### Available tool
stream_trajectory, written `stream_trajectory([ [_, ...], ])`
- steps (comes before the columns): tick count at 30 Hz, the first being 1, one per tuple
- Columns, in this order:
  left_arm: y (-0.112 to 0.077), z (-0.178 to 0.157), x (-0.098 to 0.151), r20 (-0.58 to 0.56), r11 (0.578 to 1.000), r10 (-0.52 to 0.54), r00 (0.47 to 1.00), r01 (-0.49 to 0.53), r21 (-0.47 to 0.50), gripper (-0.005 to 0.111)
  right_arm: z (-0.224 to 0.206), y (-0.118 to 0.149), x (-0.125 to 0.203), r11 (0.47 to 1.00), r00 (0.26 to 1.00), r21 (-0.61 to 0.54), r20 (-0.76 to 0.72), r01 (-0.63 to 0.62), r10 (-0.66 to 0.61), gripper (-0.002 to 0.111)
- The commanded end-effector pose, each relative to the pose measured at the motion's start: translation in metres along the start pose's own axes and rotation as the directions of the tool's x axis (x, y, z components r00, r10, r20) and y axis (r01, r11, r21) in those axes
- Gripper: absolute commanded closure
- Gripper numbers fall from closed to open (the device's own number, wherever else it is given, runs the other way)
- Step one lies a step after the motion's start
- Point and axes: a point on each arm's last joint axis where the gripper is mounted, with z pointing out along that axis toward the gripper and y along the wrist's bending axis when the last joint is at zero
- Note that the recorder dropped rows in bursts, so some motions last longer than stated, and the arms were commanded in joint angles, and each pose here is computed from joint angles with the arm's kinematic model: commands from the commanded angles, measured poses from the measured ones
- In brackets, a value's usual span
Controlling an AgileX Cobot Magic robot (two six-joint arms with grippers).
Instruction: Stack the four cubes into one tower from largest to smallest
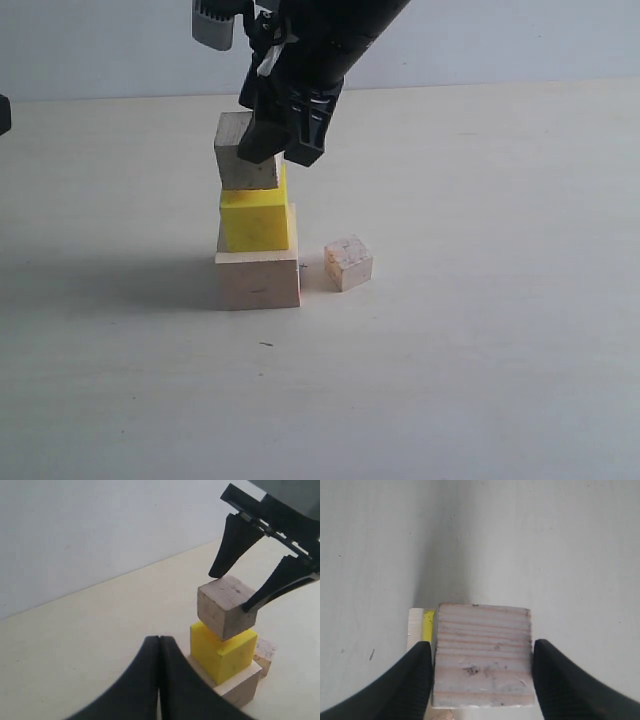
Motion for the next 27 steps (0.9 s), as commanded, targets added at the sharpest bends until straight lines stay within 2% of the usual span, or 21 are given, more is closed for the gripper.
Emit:
stream_trajectory([
  [1,0.0007,0.0015,0.0008,0.001,1.000,-0.001,1.000,0.001,-0.006,0.107,-0.0024,-0.0021,-0.0015,1.000,1.000,0.016,0.012,0.008,-0.008,0.104],
  [14,0.0007,0.0015,0.0008,0.001,1.000,-0.001,1.000,0.001,-0.006,0.107,0.0056,-0.0035,0.0039,1.000,1.000,0.006,-0.021,0.017,-0.017,0.104],
  [27,0.0007,0.0015,0.0008,0.001,1.000,-0.001,1.000,0.001,-0.006,0.107,0.0056,-0.0027,0.0013,1.000,1.000,-0.003,0.008,-0.004,0.004,0.104],
])
